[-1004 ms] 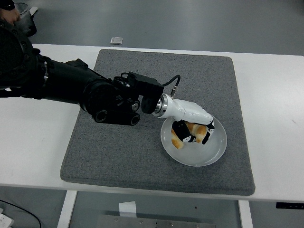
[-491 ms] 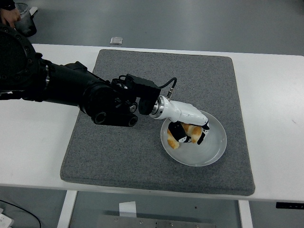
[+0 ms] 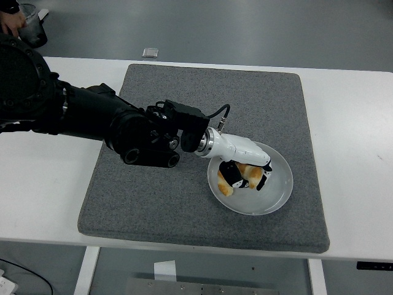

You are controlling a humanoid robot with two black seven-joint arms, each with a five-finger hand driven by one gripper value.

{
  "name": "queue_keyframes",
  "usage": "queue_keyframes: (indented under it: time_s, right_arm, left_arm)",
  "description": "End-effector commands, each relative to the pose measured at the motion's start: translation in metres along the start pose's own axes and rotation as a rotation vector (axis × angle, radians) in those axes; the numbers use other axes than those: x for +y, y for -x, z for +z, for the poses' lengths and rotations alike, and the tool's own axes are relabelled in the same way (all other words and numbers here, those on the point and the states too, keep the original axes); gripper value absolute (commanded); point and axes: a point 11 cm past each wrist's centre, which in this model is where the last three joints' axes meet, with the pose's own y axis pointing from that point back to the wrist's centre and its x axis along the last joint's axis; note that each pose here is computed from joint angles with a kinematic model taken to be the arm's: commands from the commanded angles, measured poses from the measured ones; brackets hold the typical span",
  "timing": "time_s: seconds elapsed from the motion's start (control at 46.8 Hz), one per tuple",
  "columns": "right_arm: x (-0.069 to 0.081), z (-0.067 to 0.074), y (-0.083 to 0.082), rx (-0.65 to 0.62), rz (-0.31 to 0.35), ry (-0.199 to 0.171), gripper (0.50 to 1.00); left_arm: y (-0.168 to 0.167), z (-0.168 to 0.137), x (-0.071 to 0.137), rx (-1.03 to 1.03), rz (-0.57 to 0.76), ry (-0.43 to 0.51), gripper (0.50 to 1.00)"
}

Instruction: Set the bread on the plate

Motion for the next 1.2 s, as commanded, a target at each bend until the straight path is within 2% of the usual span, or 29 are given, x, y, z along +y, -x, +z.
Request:
queue_keyframes:
  time_s: [0.0, 0.085, 0.15, 0.192, 0.278, 0.321, 0.363, 0.385, 0.641, 0.876, 1.026, 1.175]
  right_arm:
    - [0.0, 0.0, 0.0, 0.0, 0.0, -0.001, 0.932]
    - [0.0, 0.0, 0.0, 0.0, 0.0, 0.001, 0.932]
    - [0.0, 0.0, 0.0, 0.0, 0.0, 0.001, 0.932]
    - [0.0, 0.0, 0.0, 0.0, 0.0, -0.001, 0.932]
    - [0.0, 0.0, 0.0, 0.0, 0.0, 0.001, 0.932]
    - [0.0, 0.0, 0.0, 0.0, 0.0, 0.001, 0.932]
    - [0.0, 0.0, 0.0, 0.0, 0.0, -0.001, 0.932]
    - [0.0, 0.0, 0.0, 0.0, 0.0, 0.001, 0.932]
    - [0.0, 0.0, 0.0, 0.0, 0.0, 0.001, 0.932]
    - [0.0, 0.0, 0.0, 0.0, 0.0, 0.001, 0.932]
    - [0.0, 0.0, 0.0, 0.0, 0.0, 0.001, 0.932]
    - [0.0, 0.0, 0.0, 0.0, 0.0, -0.001, 0.932]
  left_arm:
    - [-0.001, -0.002, 0.0, -0.001, 0.004, -0.005, 0.518]
    - [-0.002, -0.003, 0.0, -0.002, 0.008, -0.008, 0.559]
    - [-0.001, -0.003, 0.0, 0.002, 0.009, -0.007, 0.672]
    - [-0.001, -0.003, -0.001, 0.003, 0.01, -0.006, 0.707]
    - [-0.001, -0.002, -0.001, 0.006, 0.012, -0.005, 0.865]
    - [-0.001, -0.001, -0.001, 0.009, 0.012, -0.001, 0.898]
    - [0.0, -0.002, -0.001, 0.012, 0.01, -0.001, 0.975]
    - [0.0, -0.001, -0.002, 0.012, 0.012, 0.0, 0.992]
    - [-0.002, 0.002, -0.003, 0.022, 0.022, 0.01, 0.996]
    - [-0.037, 0.018, -0.003, 0.055, 0.129, 0.059, 0.999]
    - [-0.074, 0.013, 0.011, 0.087, 0.244, 0.053, 0.999]
    - [-0.105, -0.002, 0.036, 0.178, 0.371, 0.032, 0.999]
